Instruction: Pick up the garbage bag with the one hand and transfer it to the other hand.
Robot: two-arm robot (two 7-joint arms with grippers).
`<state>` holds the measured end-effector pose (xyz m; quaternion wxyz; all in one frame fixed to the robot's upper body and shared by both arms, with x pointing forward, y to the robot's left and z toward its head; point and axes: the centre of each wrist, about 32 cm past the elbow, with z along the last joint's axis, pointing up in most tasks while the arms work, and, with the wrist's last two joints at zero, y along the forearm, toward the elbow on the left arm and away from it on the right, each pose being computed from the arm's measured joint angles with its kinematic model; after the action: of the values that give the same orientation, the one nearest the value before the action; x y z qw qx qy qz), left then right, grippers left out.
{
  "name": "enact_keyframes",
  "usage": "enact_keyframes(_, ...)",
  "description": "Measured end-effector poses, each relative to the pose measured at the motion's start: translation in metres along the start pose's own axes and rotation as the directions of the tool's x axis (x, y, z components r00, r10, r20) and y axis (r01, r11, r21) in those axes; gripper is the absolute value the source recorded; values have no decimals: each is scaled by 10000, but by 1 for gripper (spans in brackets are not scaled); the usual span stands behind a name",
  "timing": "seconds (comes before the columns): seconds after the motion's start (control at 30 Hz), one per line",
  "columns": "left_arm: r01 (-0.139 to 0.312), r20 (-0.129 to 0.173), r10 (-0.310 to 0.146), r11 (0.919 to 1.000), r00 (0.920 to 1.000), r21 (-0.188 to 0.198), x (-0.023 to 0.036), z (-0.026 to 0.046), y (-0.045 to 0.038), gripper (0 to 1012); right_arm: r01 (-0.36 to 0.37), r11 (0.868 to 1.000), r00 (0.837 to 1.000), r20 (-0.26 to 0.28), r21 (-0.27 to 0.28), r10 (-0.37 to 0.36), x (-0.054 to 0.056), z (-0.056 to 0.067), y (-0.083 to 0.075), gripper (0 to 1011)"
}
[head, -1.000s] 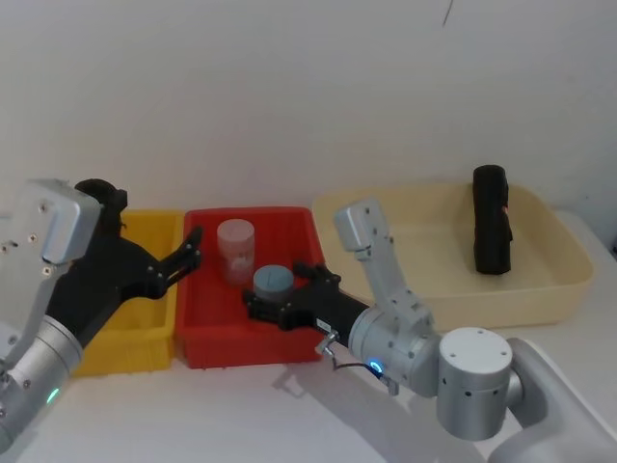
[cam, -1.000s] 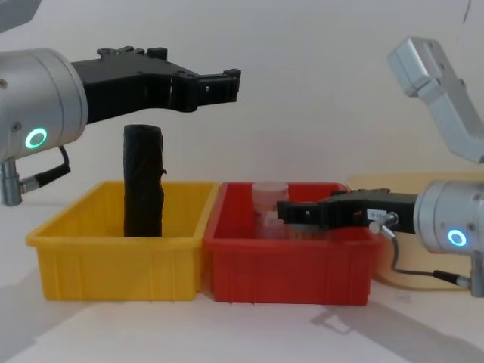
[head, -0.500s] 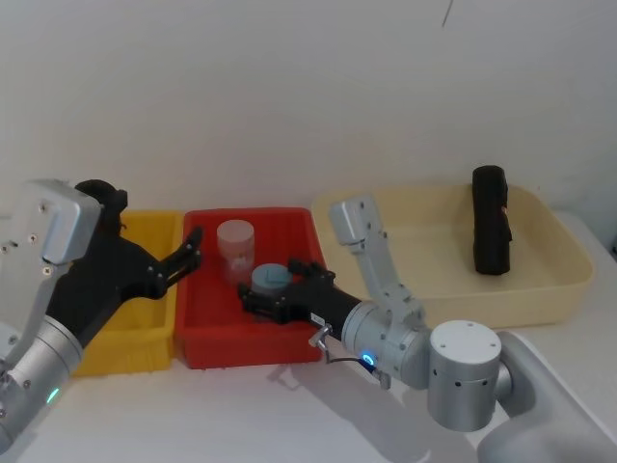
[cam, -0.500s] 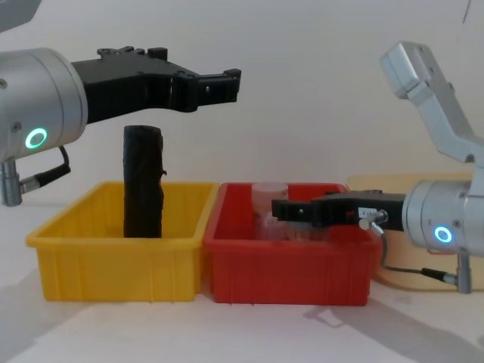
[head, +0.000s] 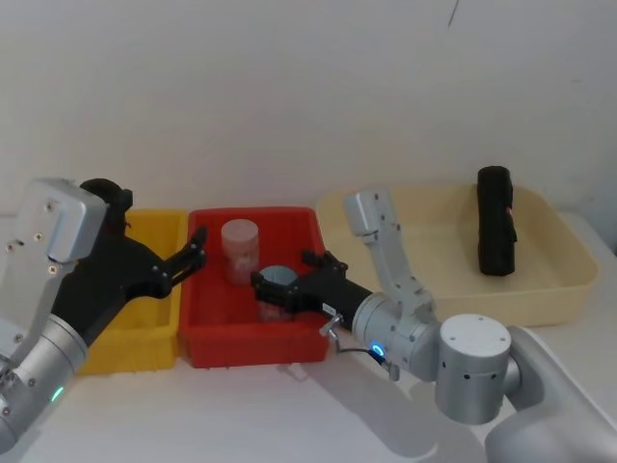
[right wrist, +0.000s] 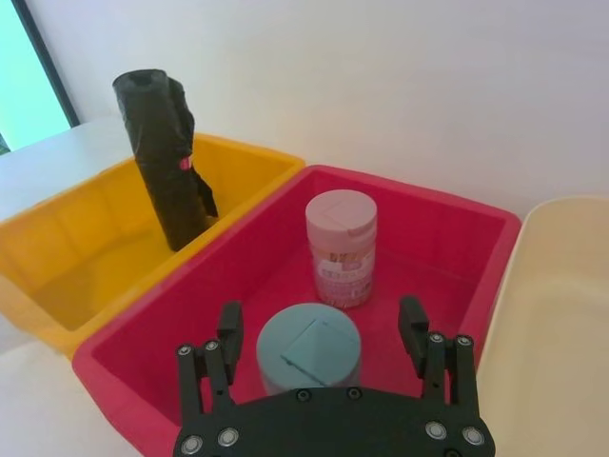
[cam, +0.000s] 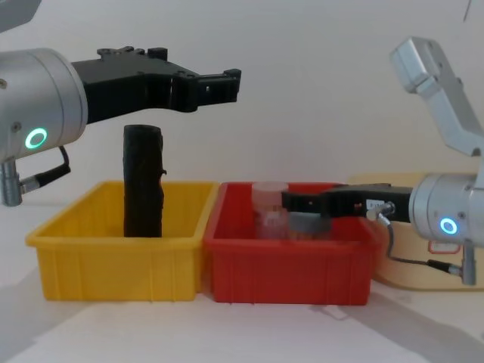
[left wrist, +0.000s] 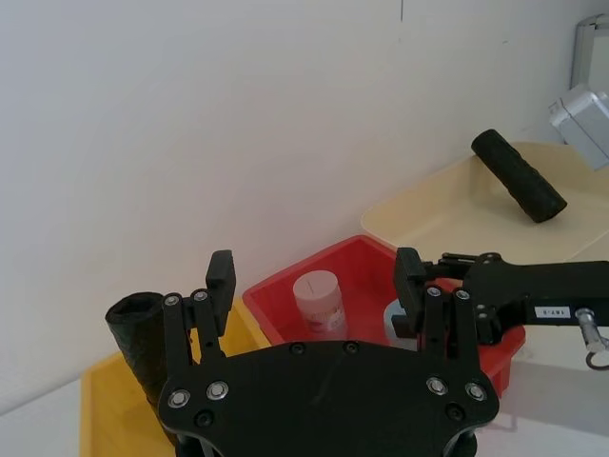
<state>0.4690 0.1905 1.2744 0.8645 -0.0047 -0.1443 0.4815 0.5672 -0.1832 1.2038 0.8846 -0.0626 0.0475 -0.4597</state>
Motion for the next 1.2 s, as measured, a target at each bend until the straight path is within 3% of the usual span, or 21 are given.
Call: enact_keyframes(1.2,0,0,0,10000,10000,-1,0,0,0,1002,23,9998,10000,-4,-178,-23,51,-81,51,1000)
